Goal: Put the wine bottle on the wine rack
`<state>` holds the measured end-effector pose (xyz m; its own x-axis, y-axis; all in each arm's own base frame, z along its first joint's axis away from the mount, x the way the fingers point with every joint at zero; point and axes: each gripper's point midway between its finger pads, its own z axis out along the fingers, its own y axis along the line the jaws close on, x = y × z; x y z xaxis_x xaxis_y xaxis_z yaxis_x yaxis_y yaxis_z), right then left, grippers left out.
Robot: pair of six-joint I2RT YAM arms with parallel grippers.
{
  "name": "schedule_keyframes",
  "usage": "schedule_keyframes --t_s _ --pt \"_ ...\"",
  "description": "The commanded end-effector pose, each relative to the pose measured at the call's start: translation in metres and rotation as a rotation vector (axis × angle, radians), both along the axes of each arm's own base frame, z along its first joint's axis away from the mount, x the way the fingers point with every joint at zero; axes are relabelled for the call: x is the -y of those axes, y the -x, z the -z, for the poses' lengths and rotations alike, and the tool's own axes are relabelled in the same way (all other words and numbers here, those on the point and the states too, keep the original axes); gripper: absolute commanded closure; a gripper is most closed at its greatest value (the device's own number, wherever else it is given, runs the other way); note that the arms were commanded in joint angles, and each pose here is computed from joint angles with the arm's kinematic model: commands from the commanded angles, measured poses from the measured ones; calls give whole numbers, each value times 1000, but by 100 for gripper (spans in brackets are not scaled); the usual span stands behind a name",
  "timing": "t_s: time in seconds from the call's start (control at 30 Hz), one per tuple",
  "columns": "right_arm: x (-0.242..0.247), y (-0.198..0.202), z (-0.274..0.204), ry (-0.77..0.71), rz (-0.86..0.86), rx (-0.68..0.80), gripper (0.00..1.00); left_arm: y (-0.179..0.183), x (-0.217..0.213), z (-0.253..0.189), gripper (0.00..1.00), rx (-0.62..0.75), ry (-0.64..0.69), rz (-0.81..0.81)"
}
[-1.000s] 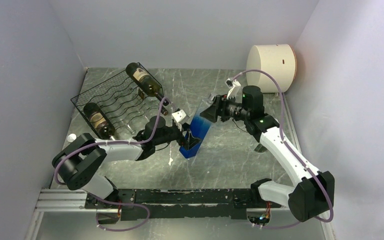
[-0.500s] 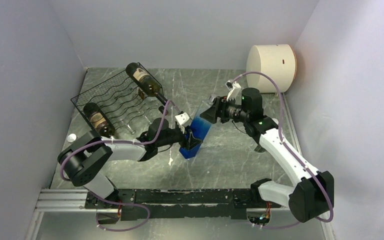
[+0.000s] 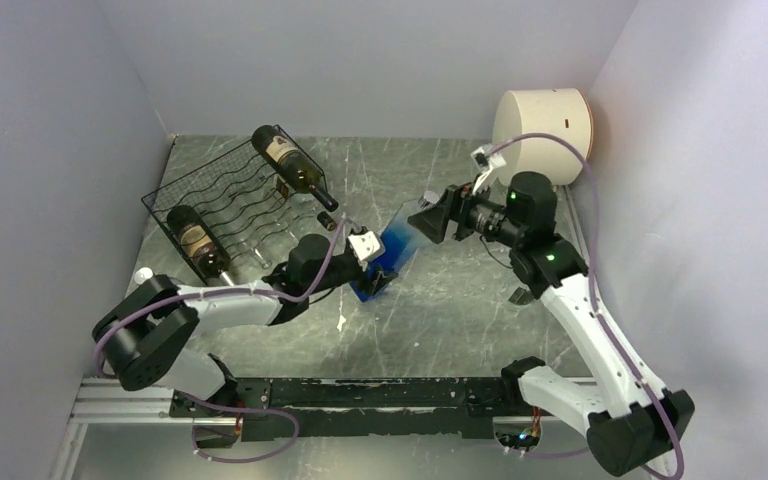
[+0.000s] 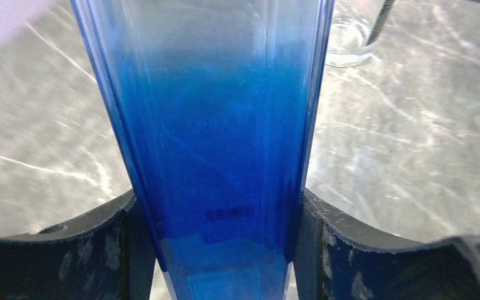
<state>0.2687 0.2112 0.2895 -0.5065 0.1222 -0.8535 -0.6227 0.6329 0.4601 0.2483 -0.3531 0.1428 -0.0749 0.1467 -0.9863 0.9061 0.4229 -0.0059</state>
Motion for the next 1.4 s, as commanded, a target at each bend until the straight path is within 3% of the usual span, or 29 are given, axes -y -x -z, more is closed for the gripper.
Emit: schedule_keyframes --t_s 0.0,0.37,0.7,1.03,1.37 --pt "12 15 -53 15 17 145 16 -21 -9 -107 93 473 85 -51" --pt "30 27 -124 48 75 224 15 -39 -30 -210 93 1051 -104 -148" --pt "40 31 -109 211 27 223 11 -57 -23 -271 93 1468 -381 -165" --pt "42 29 -79 321 -31 180 8 -65 -11 -262 93 1617 -631 -19" --pt "36 19 -42 388 -66 107 11 -62 -8 -255 93 1628 -653 32"
